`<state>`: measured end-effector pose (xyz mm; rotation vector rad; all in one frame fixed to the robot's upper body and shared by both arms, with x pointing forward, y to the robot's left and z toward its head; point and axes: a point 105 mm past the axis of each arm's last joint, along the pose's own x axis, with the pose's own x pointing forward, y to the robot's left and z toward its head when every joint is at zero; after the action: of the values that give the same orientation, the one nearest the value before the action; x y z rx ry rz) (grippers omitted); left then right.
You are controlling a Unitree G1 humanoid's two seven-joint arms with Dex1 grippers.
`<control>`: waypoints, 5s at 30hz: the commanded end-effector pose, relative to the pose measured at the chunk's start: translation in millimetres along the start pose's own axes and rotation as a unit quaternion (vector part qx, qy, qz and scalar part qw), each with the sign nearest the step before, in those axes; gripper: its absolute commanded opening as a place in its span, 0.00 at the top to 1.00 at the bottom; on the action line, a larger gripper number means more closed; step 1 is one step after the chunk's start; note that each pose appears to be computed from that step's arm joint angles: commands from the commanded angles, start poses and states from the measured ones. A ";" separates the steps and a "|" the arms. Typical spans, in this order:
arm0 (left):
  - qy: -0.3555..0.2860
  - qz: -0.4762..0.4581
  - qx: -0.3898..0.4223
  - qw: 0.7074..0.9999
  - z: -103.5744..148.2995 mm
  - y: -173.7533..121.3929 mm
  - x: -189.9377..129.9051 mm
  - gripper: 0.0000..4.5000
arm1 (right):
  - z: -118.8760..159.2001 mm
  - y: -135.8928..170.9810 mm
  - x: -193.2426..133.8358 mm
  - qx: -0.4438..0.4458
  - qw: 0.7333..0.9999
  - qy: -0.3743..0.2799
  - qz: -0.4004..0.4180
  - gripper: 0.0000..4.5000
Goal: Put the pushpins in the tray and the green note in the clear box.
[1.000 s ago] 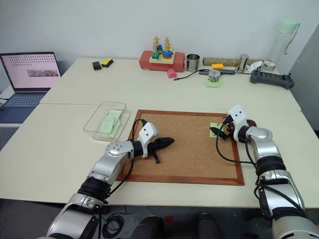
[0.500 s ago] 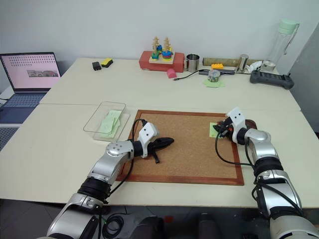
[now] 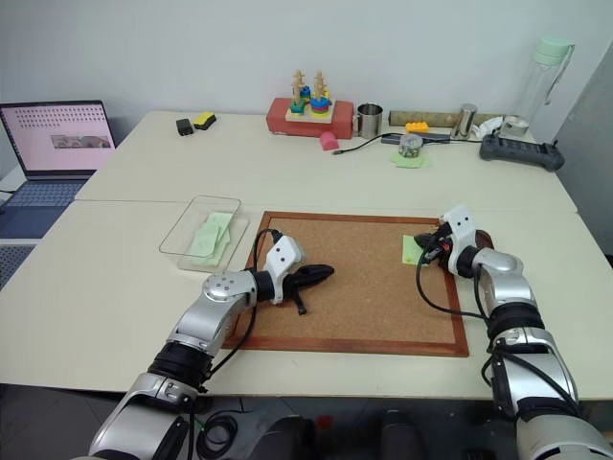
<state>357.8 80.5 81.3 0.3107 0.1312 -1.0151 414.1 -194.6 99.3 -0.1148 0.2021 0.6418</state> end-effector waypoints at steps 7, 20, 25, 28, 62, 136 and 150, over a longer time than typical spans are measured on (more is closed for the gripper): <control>0.026 -0.002 -0.009 1.000 -15.0 -6.3 0.0 1.00 | 51.0 -12.9 -9.2 0.036 0.996 -0.086 -0.012 0.99; 0.026 -0.002 -0.009 1.000 -15.6 -7.4 0.6 1.00 | 46.0 -49.8 -53.1 -0.017 0.994 -0.031 -0.100 0.99; 0.025 -0.002 -0.008 1.000 -15.2 -7.0 0.5 1.00 | 20.8 -64.1 -68.4 -0.015 0.989 0.025 -0.148 0.99; 0.024 -0.003 -0.007 1.000 -14.7 -6.9 0.9 1.00 | 11.7 -64.3 -69.3 -0.005 0.987 0.042 -0.153 0.99; 0.030 -0.008 0.002 1.000 -15.9 -5.8 -0.9 1.00 | 18.1 31.4 -46.7 -0.093 0.993 0.016 0.066 0.31; 0.049 -0.008 -0.001 0.999 -27.6 -10.8 -3.3 1.00 | 21.1 -56.9 -75.1 0.015 0.986 0.019 -0.167 0.55; 0.050 -0.010 0.001 0.999 -27.6 -9.9 -2.7 1.00 | 39.7 29.1 -57.7 -0.108 0.993 0.003 0.056 0.17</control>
<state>354.8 82.7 77.2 0.3498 0.1299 -1.0148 365.8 -225.2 142.7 -0.2634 0.1982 0.6537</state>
